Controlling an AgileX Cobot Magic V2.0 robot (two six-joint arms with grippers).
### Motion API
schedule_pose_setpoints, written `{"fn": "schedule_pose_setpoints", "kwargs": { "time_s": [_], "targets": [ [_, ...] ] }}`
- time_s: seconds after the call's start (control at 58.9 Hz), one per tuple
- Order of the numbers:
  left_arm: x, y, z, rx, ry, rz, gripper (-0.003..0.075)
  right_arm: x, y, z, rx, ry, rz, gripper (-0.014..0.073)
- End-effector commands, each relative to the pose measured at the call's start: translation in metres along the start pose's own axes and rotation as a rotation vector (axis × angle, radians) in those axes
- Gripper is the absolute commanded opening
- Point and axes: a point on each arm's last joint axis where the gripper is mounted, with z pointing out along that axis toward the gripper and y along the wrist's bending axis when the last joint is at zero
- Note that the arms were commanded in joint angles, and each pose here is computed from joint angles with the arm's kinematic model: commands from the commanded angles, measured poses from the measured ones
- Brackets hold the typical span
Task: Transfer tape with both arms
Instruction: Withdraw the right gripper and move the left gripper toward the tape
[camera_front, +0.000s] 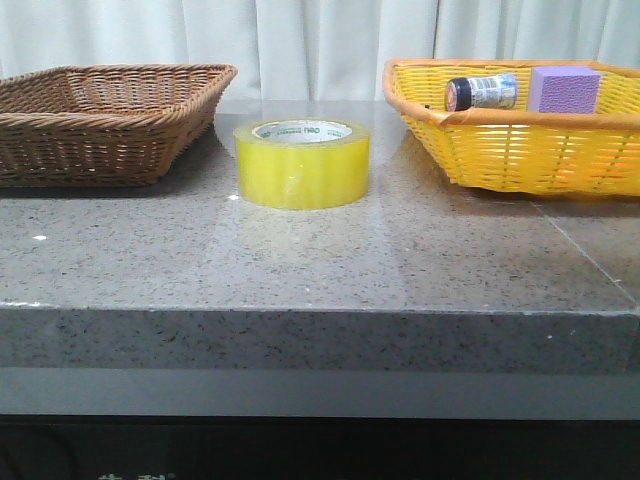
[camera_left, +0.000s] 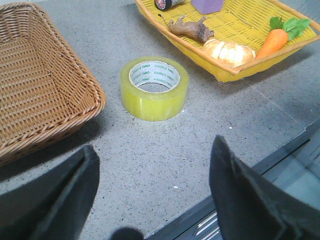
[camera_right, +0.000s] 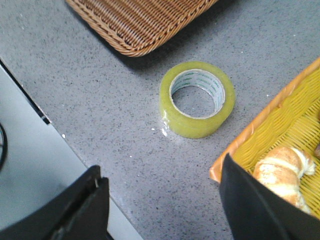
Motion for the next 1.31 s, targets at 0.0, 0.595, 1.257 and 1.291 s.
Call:
{"fn": "schedule_pose_setpoints", "kwargs": {
  "time_s": [0.0,0.595,1.257,1.291],
  "targets": [
    [-0.016,-0.001,-0.005,0.007,-0.102,-0.006,0.0472,0.009,-0.004,-0.025,0.041,-0.196,0.05,0.0496],
    [-0.016,-0.001,-0.005,0.007,-0.107,-0.006,0.0472,0.123,-0.003,-0.048,0.104,-0.341,0.212,0.0496],
    [-0.055,-0.003,0.04,0.063,0.134,0.187,0.0472,0.124,-0.003,-0.047,0.103,-0.329,0.213,0.0496],
    [-0.06,-0.003,0.046,0.071,0.164,0.218,0.0472,0.124,-0.003,-0.047,0.103,-0.329,0.213,0.0496]
  ]
}}
